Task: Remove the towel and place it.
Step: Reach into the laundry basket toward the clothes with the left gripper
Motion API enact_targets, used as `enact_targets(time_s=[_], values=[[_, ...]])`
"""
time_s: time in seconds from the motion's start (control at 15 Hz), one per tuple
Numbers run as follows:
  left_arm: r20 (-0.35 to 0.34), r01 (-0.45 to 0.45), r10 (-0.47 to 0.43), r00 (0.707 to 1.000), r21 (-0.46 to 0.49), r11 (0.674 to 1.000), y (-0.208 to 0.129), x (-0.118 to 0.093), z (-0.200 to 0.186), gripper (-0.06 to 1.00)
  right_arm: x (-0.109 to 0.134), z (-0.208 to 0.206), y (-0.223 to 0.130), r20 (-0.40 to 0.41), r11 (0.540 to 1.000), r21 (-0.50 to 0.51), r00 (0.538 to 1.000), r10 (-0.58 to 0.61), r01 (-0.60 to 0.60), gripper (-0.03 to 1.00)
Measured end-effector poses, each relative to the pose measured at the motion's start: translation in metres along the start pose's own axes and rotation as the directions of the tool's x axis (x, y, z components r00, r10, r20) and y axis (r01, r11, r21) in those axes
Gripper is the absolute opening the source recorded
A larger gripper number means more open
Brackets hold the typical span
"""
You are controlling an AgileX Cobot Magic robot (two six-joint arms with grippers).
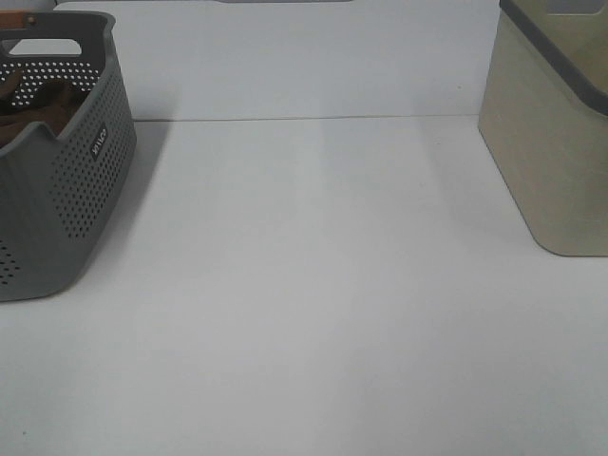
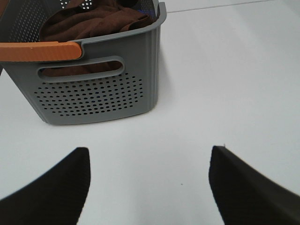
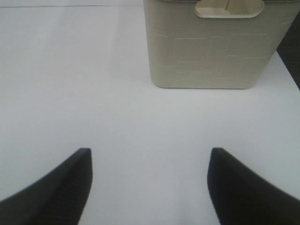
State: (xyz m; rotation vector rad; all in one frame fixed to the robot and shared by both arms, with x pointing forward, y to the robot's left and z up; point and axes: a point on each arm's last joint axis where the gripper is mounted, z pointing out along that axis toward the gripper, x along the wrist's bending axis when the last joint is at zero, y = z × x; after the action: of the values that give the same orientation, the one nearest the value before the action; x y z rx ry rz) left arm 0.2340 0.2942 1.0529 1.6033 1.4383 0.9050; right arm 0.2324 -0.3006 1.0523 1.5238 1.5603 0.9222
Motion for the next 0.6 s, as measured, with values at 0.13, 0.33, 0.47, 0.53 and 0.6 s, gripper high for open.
enact_targets(time_s=[0.13, 0.33, 0.47, 0.53, 0.6], values=[[0.000, 0.000, 0.000, 1.000, 0.000, 1.000, 0.0000, 0.0000, 0.0000, 0.68, 0.0000, 0.0000, 0.0000, 0.000, 1.000, 0.000, 1.000, 0.000, 0.000, 0.67], [0.000, 0.000, 0.000, 1.000, 0.000, 1.000, 0.0000, 0.0000, 0.0000, 0.68, 0.0000, 0.0000, 0.0000, 0.000, 1.000, 0.000, 1.000, 0.000, 0.000, 0.67], [0.000, 0.000, 0.000, 1.000, 0.000, 1.000, 0.0000, 0.0000, 0.0000, 0.68, 0.0000, 0.0000, 0.0000, 0.000, 1.000, 0.000, 1.000, 0.000, 0.000, 0.67], [0.000, 0.000, 0.000, 1.000, 0.000, 1.000, 0.0000, 0.0000, 0.0000, 0.68, 0.0000, 0.0000, 0.0000, 0.000, 1.000, 0.000, 1.000, 0.000, 0.000, 0.67], [0.000, 0.000, 0.000, 1.000, 0.000, 1.000, 0.0000, 0.0000, 0.0000, 0.68, 0.0000, 0.0000, 0.0000, 0.000, 1.000, 0.000, 1.000, 0.000, 0.000, 0.67]])
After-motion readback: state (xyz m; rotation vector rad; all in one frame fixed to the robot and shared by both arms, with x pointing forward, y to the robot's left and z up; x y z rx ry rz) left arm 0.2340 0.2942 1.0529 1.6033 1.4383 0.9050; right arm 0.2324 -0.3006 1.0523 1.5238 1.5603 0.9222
